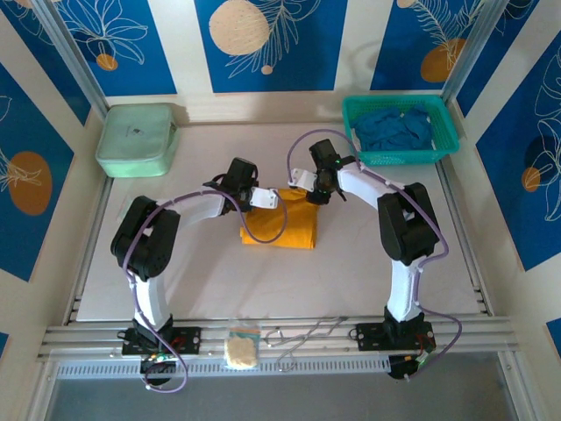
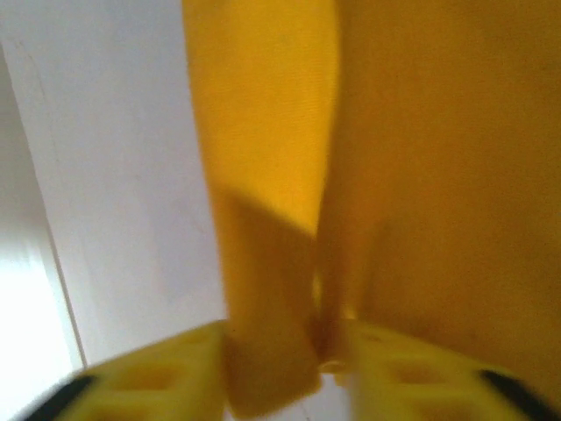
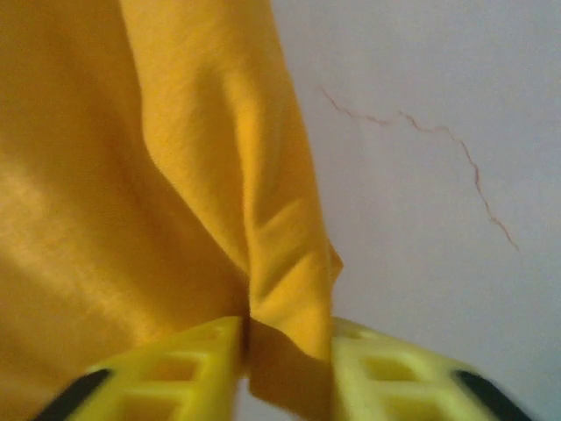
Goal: Fold and stack the t-shirts
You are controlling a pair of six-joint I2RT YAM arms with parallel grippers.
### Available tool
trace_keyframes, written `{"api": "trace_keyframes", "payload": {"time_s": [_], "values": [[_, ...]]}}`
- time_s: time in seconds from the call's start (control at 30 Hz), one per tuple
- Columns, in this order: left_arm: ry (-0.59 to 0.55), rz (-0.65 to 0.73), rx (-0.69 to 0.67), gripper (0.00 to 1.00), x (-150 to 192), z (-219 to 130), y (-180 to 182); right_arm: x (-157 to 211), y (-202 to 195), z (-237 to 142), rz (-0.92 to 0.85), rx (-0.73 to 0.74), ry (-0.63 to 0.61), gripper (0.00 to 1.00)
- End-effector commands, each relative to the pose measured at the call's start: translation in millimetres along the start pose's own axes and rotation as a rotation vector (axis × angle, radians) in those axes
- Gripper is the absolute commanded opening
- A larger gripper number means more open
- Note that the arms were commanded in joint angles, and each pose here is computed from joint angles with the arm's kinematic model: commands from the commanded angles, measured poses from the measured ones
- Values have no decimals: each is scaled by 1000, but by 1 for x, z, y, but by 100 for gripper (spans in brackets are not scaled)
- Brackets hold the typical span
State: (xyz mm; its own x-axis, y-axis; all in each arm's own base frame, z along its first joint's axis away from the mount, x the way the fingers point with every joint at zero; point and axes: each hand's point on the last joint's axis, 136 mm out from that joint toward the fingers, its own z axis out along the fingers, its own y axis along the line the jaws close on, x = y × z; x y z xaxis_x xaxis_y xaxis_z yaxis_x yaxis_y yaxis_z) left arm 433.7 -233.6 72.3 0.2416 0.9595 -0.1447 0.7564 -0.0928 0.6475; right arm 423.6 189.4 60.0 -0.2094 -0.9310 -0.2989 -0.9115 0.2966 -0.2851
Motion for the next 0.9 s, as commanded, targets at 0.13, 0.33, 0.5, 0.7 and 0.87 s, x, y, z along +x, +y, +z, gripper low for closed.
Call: {"api": "trace_keyframes", "payload": {"time_s": [0.13, 0.33, 0.5, 0.7, 0.87], "values": [[70, -115, -316, 66, 14, -25, 83, -24, -41, -42, 210, 86, -135, 71], [138, -335, -580, 75, 32, -100, 151, -37, -74, -127, 486, 274, -257, 82], [130, -643, -633, 86, 46, -174, 160, -12, -50, -184, 907, 186, -223, 99], [302, -1033, -319, 80, 64, -204, 88, 10, 35, -179, 1141, 34, -120, 99], [278, -1237, 14, 64, 34, -184, 11, 7, 79, -169, 1288, -132, -164, 99]]}}
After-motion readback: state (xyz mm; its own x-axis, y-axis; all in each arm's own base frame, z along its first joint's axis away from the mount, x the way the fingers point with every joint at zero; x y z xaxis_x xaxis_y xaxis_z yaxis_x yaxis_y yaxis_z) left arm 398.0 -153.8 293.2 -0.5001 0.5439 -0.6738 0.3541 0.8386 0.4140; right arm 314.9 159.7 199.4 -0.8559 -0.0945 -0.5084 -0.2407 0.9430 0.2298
